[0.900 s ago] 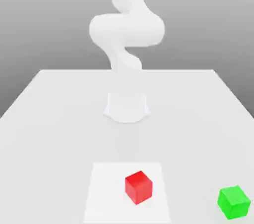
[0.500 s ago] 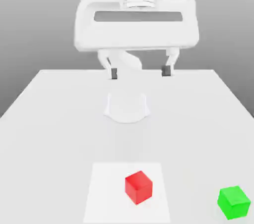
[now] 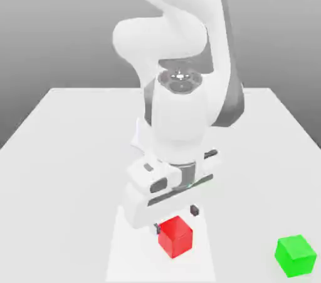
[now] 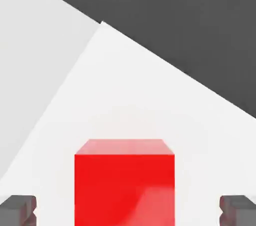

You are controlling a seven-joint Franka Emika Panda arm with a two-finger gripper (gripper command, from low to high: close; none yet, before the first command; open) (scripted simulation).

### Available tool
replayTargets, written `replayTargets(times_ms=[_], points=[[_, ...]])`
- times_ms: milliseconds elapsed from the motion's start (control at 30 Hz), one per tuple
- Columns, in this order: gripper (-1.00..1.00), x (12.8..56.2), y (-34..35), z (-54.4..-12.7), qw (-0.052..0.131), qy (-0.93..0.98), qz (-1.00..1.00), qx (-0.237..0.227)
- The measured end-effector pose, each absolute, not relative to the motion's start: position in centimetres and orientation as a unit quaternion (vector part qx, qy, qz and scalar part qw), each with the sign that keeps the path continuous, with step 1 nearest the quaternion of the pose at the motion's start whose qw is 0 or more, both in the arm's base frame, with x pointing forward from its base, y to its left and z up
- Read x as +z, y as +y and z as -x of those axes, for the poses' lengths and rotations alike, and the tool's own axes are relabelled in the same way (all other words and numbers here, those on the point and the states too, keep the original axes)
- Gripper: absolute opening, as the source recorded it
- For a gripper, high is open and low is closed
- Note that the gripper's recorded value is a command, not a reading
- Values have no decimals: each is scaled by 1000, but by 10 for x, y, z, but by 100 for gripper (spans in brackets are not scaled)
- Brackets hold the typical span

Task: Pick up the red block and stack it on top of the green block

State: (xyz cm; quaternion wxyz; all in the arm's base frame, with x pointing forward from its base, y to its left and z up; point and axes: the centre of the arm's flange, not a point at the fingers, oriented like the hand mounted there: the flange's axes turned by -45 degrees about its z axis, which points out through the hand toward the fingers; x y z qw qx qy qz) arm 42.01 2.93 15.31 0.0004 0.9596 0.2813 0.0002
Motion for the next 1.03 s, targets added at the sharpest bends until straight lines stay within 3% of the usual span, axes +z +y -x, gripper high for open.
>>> replayTargets(times_ms=[33,267,467,767,900,933,1033], points=[[-100,147,29,-419,0,281,-960,0],[-100,147,29,-419,0,281,-960,-1],[-100,205,33,-421,0,286,-958,0],[-100,240,235,-454,0,488,-873,-1],[-100,195,257,-453,0,507,-862,-1],[100,186,258,-452,0,508,-861,0],[100,186,258,-452,0,508,-861,0]])
